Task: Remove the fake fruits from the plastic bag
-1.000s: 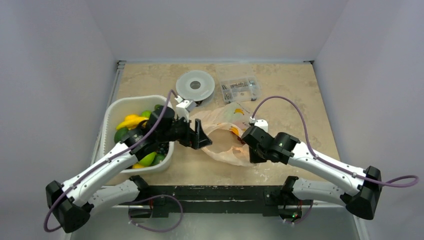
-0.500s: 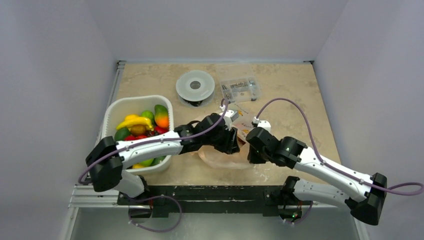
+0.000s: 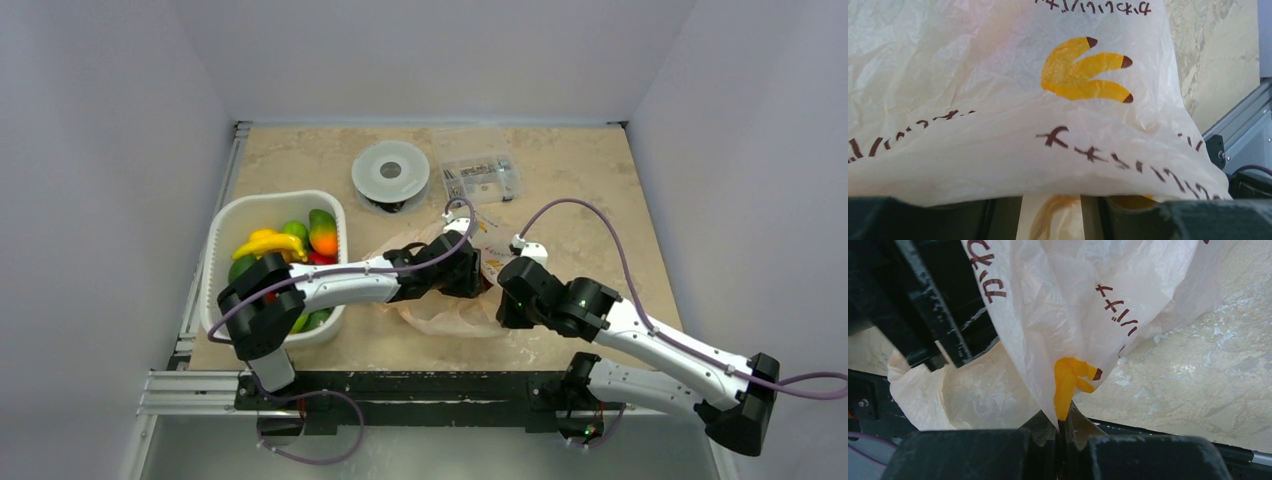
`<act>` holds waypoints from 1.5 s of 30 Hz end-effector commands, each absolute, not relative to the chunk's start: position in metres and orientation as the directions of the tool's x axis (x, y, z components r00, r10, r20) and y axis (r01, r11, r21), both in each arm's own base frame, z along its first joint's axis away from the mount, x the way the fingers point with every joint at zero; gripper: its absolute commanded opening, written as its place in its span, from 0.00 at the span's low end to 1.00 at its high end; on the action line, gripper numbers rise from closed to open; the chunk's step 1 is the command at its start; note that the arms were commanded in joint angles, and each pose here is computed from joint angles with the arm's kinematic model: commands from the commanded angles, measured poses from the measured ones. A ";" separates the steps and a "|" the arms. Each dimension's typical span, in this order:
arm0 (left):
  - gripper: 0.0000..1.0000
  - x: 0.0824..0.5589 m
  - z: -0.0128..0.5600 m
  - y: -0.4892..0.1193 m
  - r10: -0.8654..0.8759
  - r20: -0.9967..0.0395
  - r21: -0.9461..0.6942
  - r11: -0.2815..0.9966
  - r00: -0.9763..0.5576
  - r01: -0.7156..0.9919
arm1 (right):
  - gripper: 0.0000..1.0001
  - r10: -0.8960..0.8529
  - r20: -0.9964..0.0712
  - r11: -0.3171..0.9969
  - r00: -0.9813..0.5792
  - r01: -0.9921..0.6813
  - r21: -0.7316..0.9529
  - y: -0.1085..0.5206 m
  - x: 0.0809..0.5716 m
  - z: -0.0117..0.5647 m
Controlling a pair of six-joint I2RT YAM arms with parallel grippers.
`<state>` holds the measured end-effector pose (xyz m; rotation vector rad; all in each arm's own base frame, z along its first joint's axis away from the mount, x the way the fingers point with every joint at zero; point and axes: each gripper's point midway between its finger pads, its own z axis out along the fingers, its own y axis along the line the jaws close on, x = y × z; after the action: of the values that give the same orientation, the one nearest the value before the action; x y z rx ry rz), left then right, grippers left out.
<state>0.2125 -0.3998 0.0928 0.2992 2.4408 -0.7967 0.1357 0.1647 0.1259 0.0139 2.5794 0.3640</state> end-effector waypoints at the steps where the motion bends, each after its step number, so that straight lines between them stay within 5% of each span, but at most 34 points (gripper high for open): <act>1: 0.44 0.239 0.111 -0.423 -0.062 -0.603 -0.522 0.784 -0.795 0.335 | 0.00 0.119 -0.529 0.955 -0.840 -0.048 0.291 0.166 0.139 0.133; 7: 0.54 0.254 0.088 -0.429 -0.084 -0.565 -0.527 0.803 -0.821 0.281 | 0.00 0.119 -0.534 0.950 -0.837 -0.060 0.306 0.169 0.140 0.135; 14: 0.87 0.258 0.078 -0.449 -0.085 -0.533 -0.562 0.780 -0.842 0.277 | 0.00 0.119 -0.542 0.947 -0.832 -0.069 0.315 0.171 0.142 0.139; 20: 0.92 0.260 0.061 -0.464 -0.087 -0.525 -0.583 0.762 -0.846 0.283 | 0.00 0.123 -0.550 0.945 -0.826 -0.072 0.319 0.170 0.142 0.140; 27: 0.71 0.260 0.019 -0.468 -0.069 -0.480 -0.559 0.792 -0.874 0.245 | 0.00 0.127 -0.543 0.950 -0.830 -0.056 0.308 0.162 0.137 0.132; 36: 0.04 0.255 0.077 -0.453 -0.030 -0.565 -0.544 0.765 -0.824 0.345 | 0.00 0.173 -0.561 0.965 -0.809 0.025 0.261 0.143 0.140 0.122; 45: 0.00 0.234 0.128 -0.426 0.022 -0.615 -0.534 0.724 -0.788 0.437 | 0.00 0.234 -0.571 0.967 -0.787 0.127 0.221 0.134 0.148 0.112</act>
<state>0.2390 -0.4339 0.0892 0.2695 2.4186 -0.8820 0.1411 0.1435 0.1162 0.1678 2.5164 0.2992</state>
